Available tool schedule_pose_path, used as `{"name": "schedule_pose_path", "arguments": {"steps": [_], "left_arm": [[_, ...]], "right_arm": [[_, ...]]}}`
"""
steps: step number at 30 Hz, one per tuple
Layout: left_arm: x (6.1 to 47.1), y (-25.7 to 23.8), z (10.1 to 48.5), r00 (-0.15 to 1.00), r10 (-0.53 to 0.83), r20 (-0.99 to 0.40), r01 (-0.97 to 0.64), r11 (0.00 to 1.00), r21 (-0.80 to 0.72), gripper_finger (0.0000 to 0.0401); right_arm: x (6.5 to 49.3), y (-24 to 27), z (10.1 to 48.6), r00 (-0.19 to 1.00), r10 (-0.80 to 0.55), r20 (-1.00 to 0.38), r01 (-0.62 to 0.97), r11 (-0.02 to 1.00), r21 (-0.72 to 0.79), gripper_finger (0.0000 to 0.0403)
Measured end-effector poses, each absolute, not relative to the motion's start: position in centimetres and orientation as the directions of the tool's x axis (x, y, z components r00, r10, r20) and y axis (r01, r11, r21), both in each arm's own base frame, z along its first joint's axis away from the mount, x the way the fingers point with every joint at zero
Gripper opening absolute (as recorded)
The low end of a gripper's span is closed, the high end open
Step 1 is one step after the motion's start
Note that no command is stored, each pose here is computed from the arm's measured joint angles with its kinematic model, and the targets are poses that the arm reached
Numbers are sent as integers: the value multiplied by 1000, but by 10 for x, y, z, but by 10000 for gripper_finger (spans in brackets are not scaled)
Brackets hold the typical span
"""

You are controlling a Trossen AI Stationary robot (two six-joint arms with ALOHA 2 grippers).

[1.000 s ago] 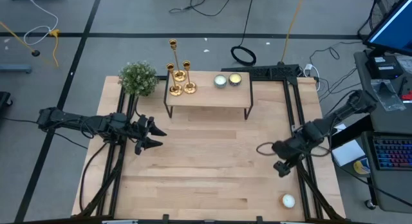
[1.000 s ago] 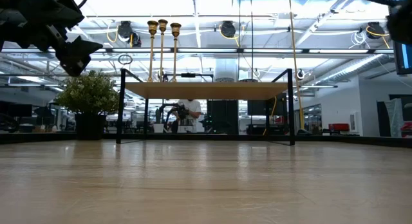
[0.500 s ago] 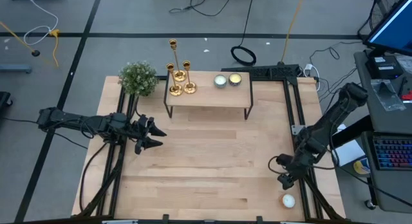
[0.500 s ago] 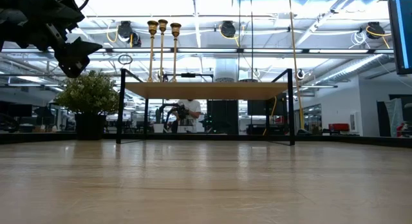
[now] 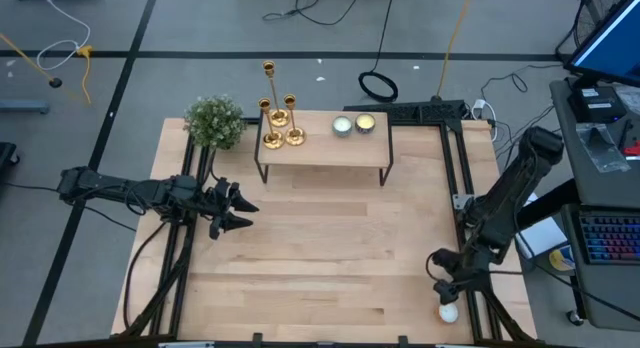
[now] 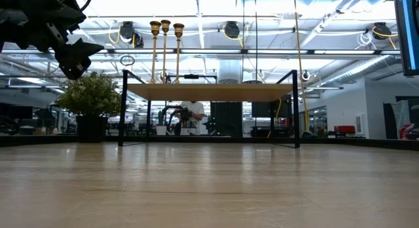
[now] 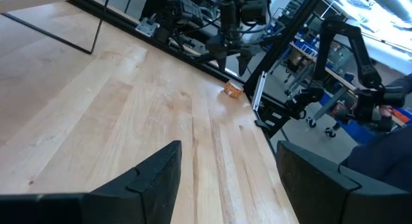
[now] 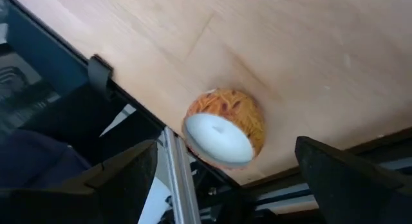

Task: Pick & Place candle stick holders
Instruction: Put the orange scented candle on the shelf

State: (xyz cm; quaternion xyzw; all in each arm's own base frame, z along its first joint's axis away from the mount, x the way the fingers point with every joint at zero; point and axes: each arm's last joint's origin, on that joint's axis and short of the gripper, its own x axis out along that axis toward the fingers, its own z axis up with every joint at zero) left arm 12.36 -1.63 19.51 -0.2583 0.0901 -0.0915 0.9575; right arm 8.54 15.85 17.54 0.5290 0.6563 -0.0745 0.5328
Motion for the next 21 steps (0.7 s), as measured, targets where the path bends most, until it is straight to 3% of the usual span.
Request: {"name": "schedule_pose_path", "arguments": {"steps": [21], "left_arm": [[124, -16, 195, 967, -222, -125, 121, 833, -540, 253]], "right_arm": [[90, 167, 159, 44, 576, -816, 702, 563, 435, 361]]}}
